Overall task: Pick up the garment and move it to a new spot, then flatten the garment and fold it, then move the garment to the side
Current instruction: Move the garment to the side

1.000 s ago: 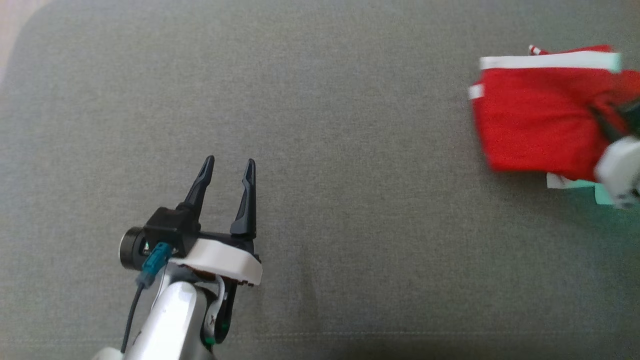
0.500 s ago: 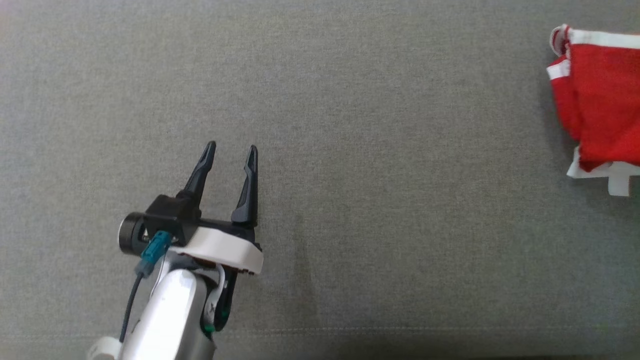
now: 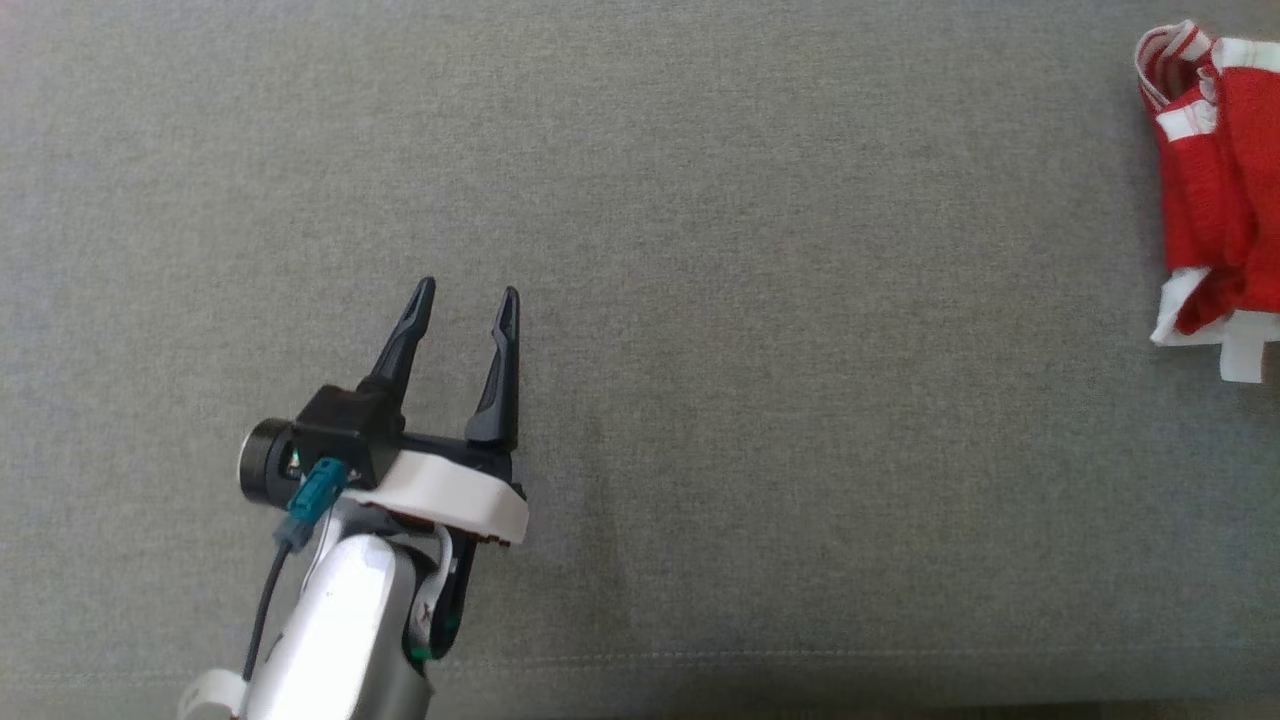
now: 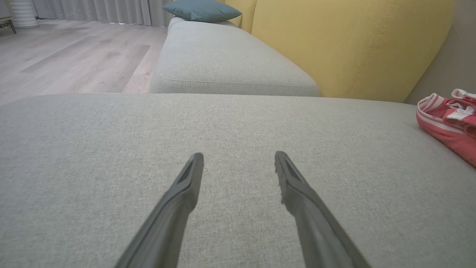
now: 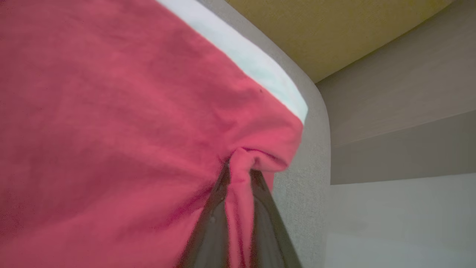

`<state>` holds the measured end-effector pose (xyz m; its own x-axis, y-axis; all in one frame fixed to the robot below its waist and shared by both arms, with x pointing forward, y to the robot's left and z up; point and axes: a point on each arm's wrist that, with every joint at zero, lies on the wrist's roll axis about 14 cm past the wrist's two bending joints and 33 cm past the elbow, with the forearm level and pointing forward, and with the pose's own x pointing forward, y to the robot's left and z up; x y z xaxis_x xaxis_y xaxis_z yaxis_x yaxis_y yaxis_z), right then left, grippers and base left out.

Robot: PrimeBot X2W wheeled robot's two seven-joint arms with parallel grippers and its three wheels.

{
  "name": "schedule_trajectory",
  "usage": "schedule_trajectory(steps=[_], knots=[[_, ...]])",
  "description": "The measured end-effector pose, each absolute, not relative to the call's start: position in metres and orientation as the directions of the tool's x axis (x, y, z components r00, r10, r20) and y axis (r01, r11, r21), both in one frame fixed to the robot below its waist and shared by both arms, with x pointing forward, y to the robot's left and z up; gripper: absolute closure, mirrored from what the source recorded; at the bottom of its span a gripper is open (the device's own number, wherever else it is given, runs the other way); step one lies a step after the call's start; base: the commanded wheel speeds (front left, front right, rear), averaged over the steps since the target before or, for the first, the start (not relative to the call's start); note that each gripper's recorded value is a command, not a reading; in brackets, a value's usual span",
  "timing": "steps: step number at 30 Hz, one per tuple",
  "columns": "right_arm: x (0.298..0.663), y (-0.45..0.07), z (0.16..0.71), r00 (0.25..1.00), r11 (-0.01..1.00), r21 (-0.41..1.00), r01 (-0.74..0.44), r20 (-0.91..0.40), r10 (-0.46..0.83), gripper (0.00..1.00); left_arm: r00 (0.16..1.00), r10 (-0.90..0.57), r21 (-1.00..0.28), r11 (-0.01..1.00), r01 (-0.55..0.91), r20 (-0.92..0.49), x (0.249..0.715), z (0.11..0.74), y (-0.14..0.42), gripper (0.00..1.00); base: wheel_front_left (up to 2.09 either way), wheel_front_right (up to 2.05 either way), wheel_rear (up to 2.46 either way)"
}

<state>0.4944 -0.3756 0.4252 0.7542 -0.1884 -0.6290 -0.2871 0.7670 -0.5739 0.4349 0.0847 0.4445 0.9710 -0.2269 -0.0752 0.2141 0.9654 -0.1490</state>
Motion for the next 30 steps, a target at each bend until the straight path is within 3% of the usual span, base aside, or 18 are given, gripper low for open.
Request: schedule_trajectory(steps=[1,2,3,4,5,14,20,25,30], knots=[[0.495,-0.376,0.426,0.757,0.777,-0.567,-0.273,-0.625,-0.19,1.0,0.971,-0.228,-0.149,0.965,0.215,-0.074,0.435,0.445,0.084,0.0,0.0,0.0,0.0],[0.496,-0.374,0.426,0.761,0.786,-0.56,-0.263,-0.621,-0.188,0.87,0.971,-0.229,-0.149,0.965,0.217,-0.071,0.436,0.446,0.084,0.0,0.0,0.0,0.0],[0.496,-0.373,0.427,0.764,0.794,-0.553,-0.253,-0.617,-0.187,0.58,0.971,-0.231,-0.148,0.964,0.219,-0.067,0.437,0.447,0.083,0.0,0.0,0.0,0.0],[0.496,-0.372,0.428,0.768,0.802,-0.546,-0.243,-0.613,-0.185,0.07,0.971,-0.231,-0.148,0.964,0.22,-0.061,0.438,0.449,0.083,0.0,0.0,0.0,0.0],[0.496,-0.372,0.429,0.772,0.81,-0.539,-0.229,-0.608,-0.186,0.0,0.971,-0.232,-0.147,0.964,0.222,-0.054,0.44,0.451,0.083,0.0,0.0,0.0,0.0],[0.502,-0.37,0.463,0.832,0.813,-0.561,-0.157,-0.518,-0.197,0.0,0.972,-0.234,-0.137,0.963,0.23,-0.014,0.437,0.468,0.082,0.0,0.0,0.0,0.0],[0.519,-0.331,0.507,0.931,0.868,-0.489,-0.093,-0.352,-0.098,0.0,0.976,-0.218,-0.13,0.967,0.219,0.025,0.428,0.486,0.087,0.0,0.0,0.0,0.0],[0.523,-0.265,0.549,0.989,0.936,-0.337,-0.102,-0.137,0.059,0.0,0.984,-0.172,-0.128,0.976,0.178,0.055,0.415,0.499,0.101,0.0,0.0,0.0,0.0],[0.492,-0.206,0.553,0.988,0.984,-0.1,-0.149,0.029,0.152,0.0,0.979,-0.148,-0.125,0.978,0.165,0.137,0.408,0.528,0.108,0.0,0.0,0.0,0.0]])
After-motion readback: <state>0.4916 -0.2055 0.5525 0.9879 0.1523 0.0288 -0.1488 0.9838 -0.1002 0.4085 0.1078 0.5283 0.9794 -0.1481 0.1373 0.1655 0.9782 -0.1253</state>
